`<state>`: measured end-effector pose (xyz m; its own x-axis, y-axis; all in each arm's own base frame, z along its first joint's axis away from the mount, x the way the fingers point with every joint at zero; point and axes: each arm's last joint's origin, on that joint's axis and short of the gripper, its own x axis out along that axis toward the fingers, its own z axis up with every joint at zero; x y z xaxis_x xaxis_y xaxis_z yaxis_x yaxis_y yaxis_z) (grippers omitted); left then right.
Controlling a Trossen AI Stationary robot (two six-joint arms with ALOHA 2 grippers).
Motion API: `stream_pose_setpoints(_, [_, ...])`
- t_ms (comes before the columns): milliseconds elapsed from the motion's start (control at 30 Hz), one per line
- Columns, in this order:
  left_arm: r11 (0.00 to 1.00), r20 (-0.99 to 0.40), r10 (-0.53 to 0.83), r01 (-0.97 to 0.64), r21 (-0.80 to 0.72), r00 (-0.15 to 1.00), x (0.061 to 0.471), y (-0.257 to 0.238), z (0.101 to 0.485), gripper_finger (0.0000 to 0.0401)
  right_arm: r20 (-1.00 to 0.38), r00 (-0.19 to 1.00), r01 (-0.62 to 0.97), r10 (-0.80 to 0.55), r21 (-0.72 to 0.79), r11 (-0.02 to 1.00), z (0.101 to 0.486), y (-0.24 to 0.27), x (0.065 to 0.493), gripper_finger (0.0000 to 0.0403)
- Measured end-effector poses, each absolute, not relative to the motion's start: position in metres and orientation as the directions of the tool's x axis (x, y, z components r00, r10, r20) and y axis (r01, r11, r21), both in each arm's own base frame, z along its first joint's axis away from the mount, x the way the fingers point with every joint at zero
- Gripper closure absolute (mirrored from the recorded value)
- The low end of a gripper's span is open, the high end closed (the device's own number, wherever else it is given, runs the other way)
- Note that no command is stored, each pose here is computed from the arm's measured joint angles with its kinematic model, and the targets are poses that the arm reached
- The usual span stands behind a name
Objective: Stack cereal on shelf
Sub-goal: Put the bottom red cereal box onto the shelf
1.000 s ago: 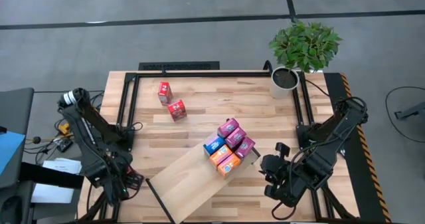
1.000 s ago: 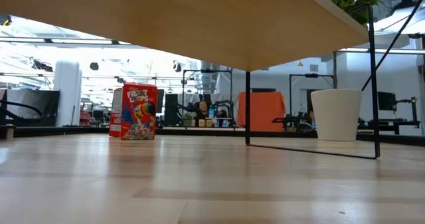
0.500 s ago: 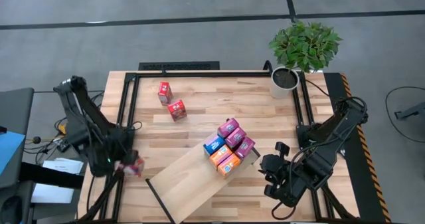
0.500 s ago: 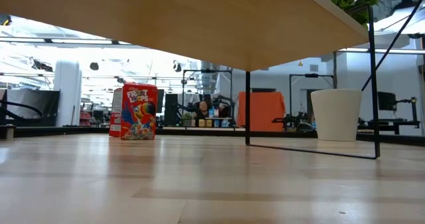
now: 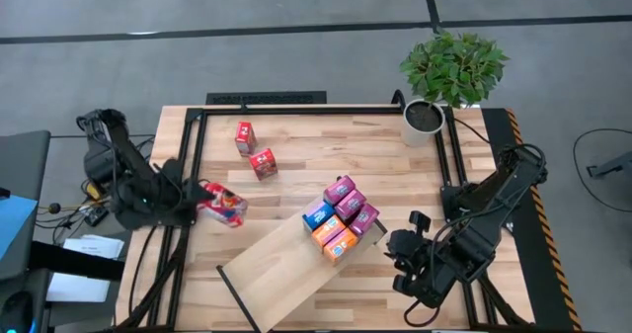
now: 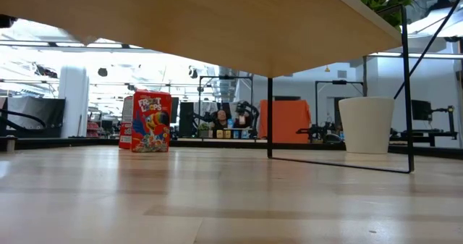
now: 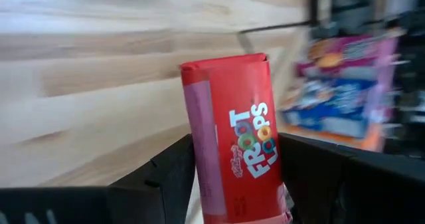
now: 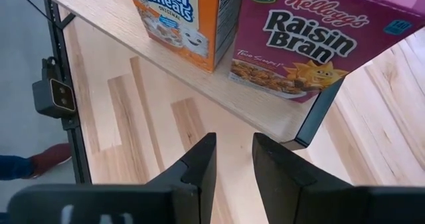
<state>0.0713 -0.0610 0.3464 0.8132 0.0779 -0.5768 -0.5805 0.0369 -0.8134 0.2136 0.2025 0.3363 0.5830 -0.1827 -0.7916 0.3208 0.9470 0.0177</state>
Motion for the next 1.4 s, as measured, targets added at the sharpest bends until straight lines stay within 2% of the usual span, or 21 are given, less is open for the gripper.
stream_pose_setpoints(133, [0.097, -0.456, 0.067, -0.461, -0.882, 0.887, 0.082, -0.068, 0.359, 0.0212, -0.793, 0.582, 0.32, -0.183, 0.015, 0.947, 0.336, 0.203, 0.213, 0.028])
stream_pose_setpoints(300, [0.222, -0.299, 0.045, -0.301, -0.927, 0.953, 0.106, -0.084, 0.378, 0.0212, -0.796, 0.574, 0.322, -0.192, 0.003, 0.947, 0.336, 0.201, 0.213, 0.028])
stream_pose_setpoints(500, [0.421, -0.061, -0.011, -0.051, -0.906, 0.998, 0.139, -0.105, 0.404, 0.0212, -0.799, 0.57, 0.33, -0.194, 0.006, 0.944, 0.336, 0.199, 0.215, 0.0279])
stream_pose_setpoints(700, [0.511, 0.107, -0.094, 0.14, -0.848, 0.99, 0.167, -0.12, 0.416, 0.0212, -0.798, 0.571, 0.335, -0.192, 0.013, 0.942, 0.336, 0.198, 0.216, 0.0279])
stream_pose_setpoints(933, [0.549, 0.072, -0.25, 0.202, -0.811, 0.966, 0.189, -0.138, 0.426, 0.0212, -0.794, 0.582, 0.334, -0.179, 0.032, 0.942, 0.336, 0.2, 0.218, 0.028])
stream_pose_setpoints(1133, [0.684, 0.032, -0.342, 0.271, -0.678, 0.939, 0.205, -0.147, 0.457, 0.0212, -0.786, 0.595, 0.339, -0.168, 0.056, 0.939, 0.337, 0.2, 0.221, 0.028])
stream_pose_setpoints(1267, [0.786, -0.13, -0.332, 0.198, -0.585, 0.934, 0.208, -0.148, 0.475, 0.0212, -0.782, 0.602, 0.34, -0.161, 0.069, 0.938, 0.338, 0.201, 0.222, 0.028])
stream_pose_setpoints(1400, [0.864, -0.279, -0.219, 0.053, -0.501, 0.935, 0.213, -0.149, 0.482, 0.0212, -0.779, 0.608, 0.346, -0.157, 0.083, 0.934, 0.338, 0.2, 0.223, 0.028])
